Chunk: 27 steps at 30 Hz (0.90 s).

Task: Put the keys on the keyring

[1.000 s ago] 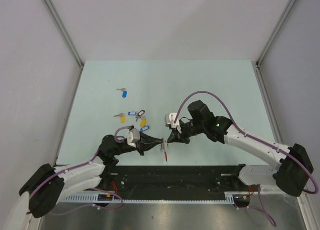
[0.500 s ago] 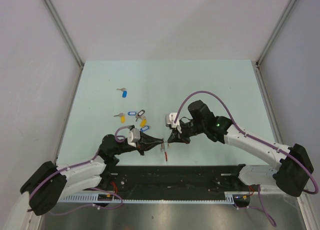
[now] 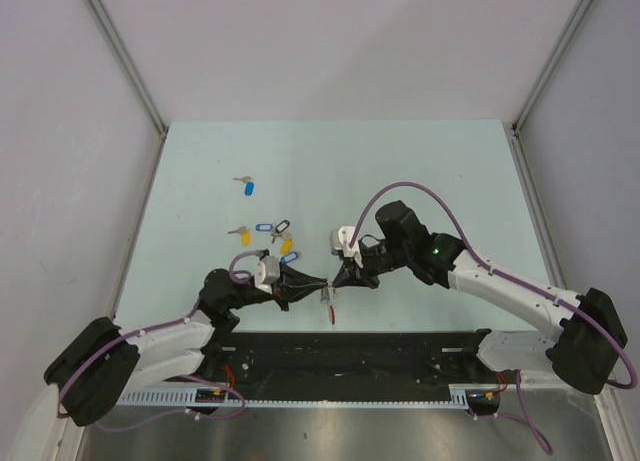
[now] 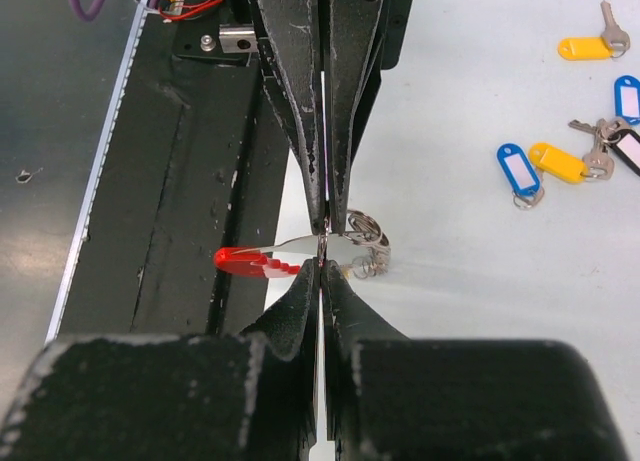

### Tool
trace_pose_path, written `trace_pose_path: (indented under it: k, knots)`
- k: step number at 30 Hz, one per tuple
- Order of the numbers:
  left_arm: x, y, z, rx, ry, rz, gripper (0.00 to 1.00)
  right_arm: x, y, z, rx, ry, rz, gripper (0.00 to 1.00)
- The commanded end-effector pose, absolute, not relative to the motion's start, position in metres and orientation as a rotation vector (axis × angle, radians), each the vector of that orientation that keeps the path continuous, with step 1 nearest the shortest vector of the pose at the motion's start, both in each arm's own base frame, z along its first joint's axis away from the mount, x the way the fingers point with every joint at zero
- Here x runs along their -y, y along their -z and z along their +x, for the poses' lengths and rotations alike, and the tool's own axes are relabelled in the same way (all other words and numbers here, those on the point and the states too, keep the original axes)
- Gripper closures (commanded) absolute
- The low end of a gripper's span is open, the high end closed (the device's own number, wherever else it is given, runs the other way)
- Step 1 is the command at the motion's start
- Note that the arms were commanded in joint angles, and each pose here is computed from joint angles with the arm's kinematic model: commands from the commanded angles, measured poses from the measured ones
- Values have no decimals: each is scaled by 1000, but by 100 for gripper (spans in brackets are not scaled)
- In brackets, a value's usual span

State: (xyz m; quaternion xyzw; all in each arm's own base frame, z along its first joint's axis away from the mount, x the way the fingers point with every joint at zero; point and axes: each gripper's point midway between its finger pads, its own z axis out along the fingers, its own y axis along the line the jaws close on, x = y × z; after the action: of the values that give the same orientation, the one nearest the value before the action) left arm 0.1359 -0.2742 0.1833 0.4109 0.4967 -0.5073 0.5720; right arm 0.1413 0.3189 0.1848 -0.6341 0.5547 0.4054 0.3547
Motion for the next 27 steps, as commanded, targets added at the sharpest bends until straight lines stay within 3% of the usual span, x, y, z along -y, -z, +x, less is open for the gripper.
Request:
trace_pose_path:
  k: [1, 27]
  knots:
    - [277, -201, 136, -1105, 1206, 954, 99, -340, -232, 141, -1210, -1076, -1606, 100]
    - [269, -197, 162, -1262, 1084, 856, 100, -330, -225, 151, -1304, -933, -1581, 100]
